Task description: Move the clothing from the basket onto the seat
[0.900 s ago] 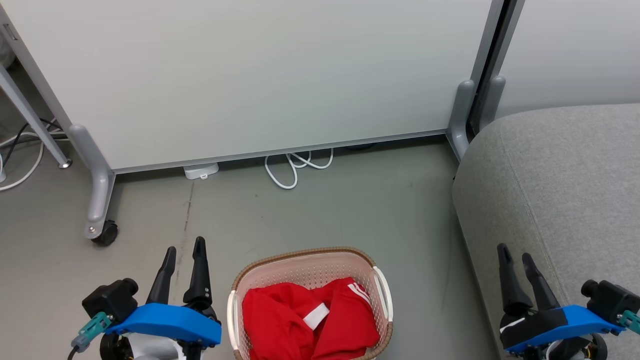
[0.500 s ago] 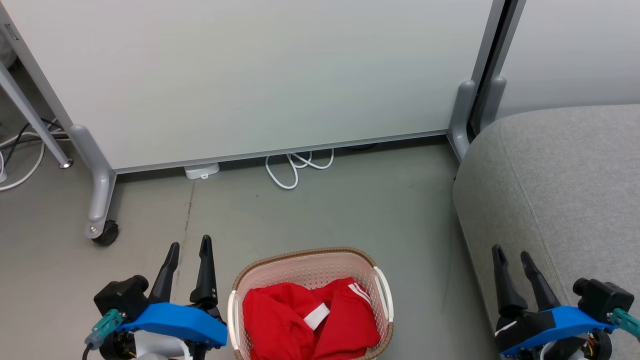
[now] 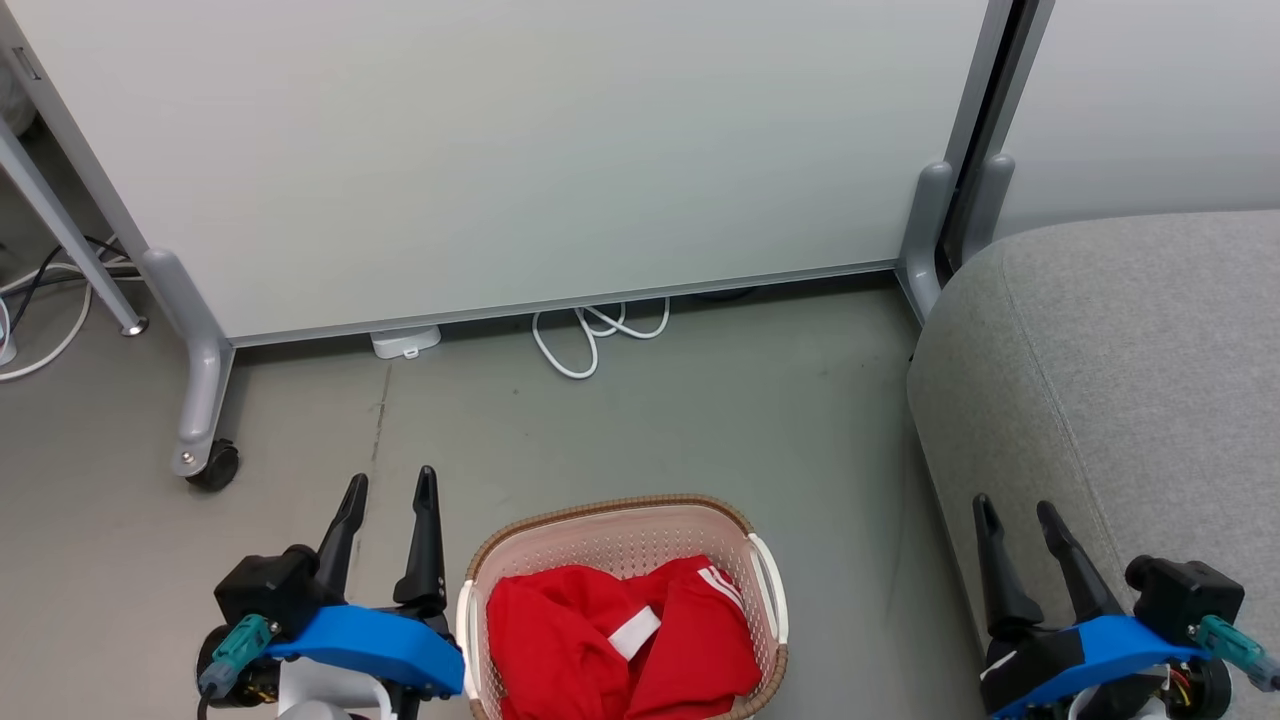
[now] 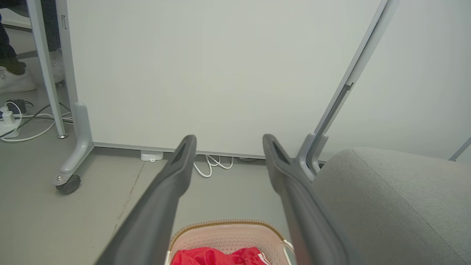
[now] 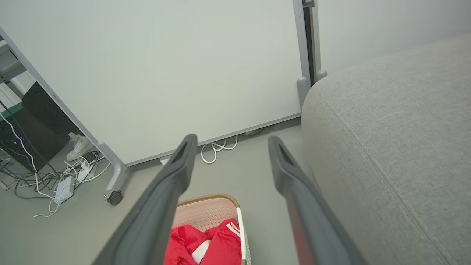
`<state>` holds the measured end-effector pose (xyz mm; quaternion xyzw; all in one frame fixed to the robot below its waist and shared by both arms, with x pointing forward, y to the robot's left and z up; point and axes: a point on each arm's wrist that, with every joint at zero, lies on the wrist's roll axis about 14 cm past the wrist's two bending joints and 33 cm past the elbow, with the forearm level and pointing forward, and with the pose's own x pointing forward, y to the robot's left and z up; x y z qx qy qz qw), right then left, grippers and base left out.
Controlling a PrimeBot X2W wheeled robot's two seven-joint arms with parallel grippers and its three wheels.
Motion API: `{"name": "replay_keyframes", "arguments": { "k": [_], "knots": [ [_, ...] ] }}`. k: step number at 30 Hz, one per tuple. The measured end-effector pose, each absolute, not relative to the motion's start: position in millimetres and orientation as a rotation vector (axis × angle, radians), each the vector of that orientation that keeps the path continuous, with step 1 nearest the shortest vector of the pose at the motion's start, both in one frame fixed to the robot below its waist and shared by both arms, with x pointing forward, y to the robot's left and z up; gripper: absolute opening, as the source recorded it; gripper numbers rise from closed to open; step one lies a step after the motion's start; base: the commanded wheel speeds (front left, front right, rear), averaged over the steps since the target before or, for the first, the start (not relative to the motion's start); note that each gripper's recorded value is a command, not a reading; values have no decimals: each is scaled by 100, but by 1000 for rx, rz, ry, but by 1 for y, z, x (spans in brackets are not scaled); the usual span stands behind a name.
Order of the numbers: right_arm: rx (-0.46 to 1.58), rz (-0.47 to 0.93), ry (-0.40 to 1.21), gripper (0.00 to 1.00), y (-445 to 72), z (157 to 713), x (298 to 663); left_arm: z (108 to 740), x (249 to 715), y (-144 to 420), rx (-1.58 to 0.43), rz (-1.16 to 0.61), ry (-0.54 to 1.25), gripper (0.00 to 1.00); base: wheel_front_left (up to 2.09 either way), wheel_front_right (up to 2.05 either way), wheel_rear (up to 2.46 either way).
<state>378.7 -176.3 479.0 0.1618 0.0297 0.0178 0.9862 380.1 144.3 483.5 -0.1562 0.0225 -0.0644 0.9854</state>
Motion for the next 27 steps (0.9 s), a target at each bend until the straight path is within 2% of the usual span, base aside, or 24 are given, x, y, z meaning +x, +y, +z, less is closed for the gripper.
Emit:
{"name": "replay_keyframes", "arguments": {
  "k": [27],
  "knots": [
    [127, 91, 28, 100, -167, 485, 379, 484, 380, 138, -169, -169, 16, 100, 0, 0, 0]
  ]
}}
